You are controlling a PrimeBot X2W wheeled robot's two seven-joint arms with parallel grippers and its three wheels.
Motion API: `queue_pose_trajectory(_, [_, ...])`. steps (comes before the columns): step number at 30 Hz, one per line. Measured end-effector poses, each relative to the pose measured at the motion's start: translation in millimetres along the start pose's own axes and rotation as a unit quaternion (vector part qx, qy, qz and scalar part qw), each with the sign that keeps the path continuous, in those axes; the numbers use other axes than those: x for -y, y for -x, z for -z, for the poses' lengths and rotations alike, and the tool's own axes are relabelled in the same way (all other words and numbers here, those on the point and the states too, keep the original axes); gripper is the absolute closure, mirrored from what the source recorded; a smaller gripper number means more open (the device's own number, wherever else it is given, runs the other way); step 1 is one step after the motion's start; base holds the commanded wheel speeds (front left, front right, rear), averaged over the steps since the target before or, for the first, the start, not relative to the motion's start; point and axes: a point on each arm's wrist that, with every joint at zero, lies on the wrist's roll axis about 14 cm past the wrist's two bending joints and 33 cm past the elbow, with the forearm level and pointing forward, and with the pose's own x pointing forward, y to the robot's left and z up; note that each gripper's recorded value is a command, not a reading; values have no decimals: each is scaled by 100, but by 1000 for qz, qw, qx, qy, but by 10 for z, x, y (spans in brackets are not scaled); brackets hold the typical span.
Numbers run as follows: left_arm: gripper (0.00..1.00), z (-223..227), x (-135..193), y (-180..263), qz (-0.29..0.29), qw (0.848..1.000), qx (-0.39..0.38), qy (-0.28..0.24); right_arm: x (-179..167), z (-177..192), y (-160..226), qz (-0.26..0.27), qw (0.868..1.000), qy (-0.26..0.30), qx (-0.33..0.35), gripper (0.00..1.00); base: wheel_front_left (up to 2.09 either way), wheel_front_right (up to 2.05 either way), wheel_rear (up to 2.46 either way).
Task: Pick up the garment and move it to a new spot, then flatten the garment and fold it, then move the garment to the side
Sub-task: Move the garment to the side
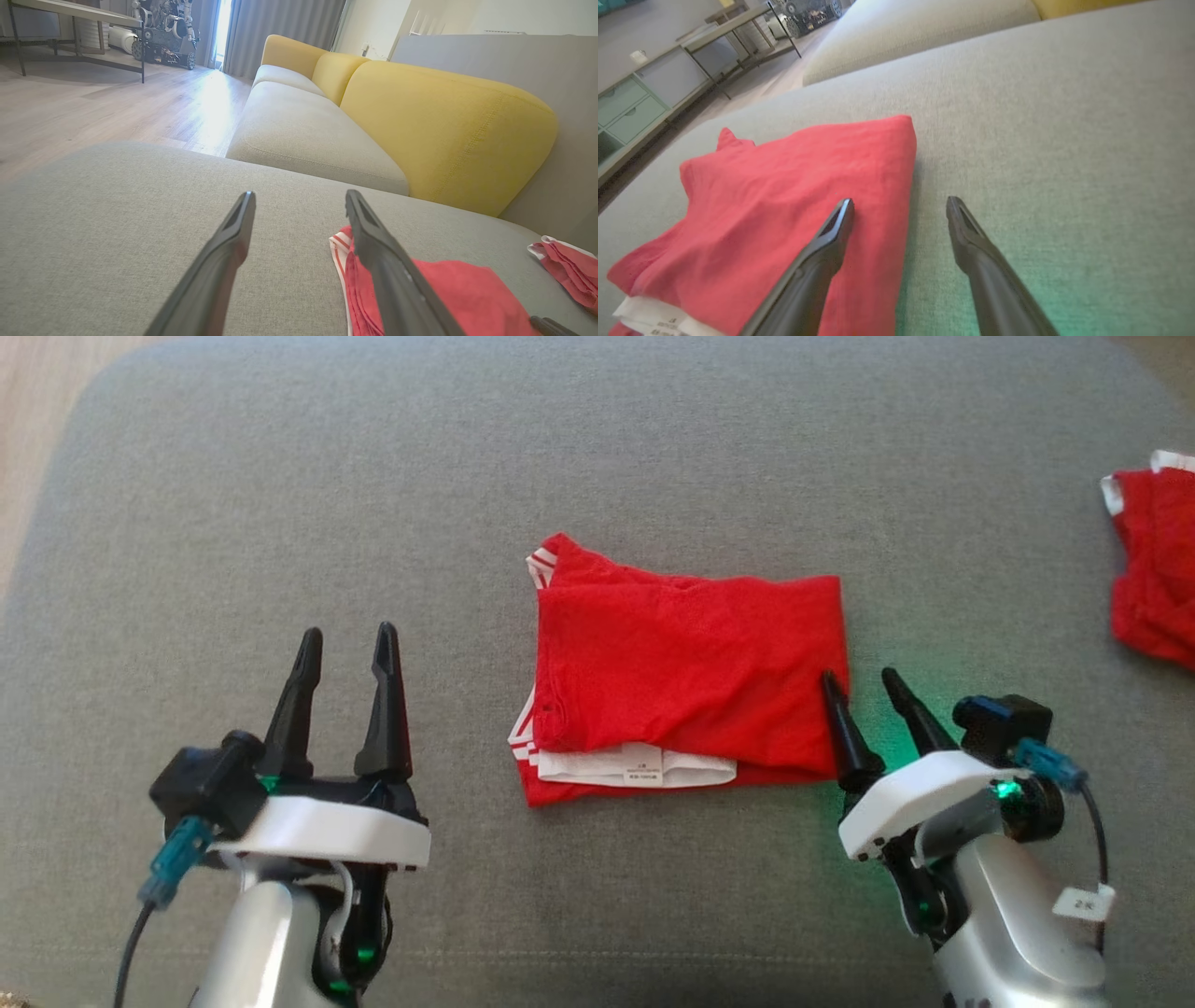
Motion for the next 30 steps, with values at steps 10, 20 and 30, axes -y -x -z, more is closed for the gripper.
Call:
queue_pose_trajectory(10, [0,-1,-56,-31,-7,1000,1,-3,-129,270,-133,-22,998,-14,-64,85,0,0,0])
queue_pose_trajectory(20, [0,28,38,-54,7,1000,-3,3,-26,204,-131,-23,994,95,-49,100,0,0,0])
queue_pose_trajectory(30, [0,113,384,-280,68,997,-5,22,368,-593,-172,-4,973,229,21,100,0,0,0])
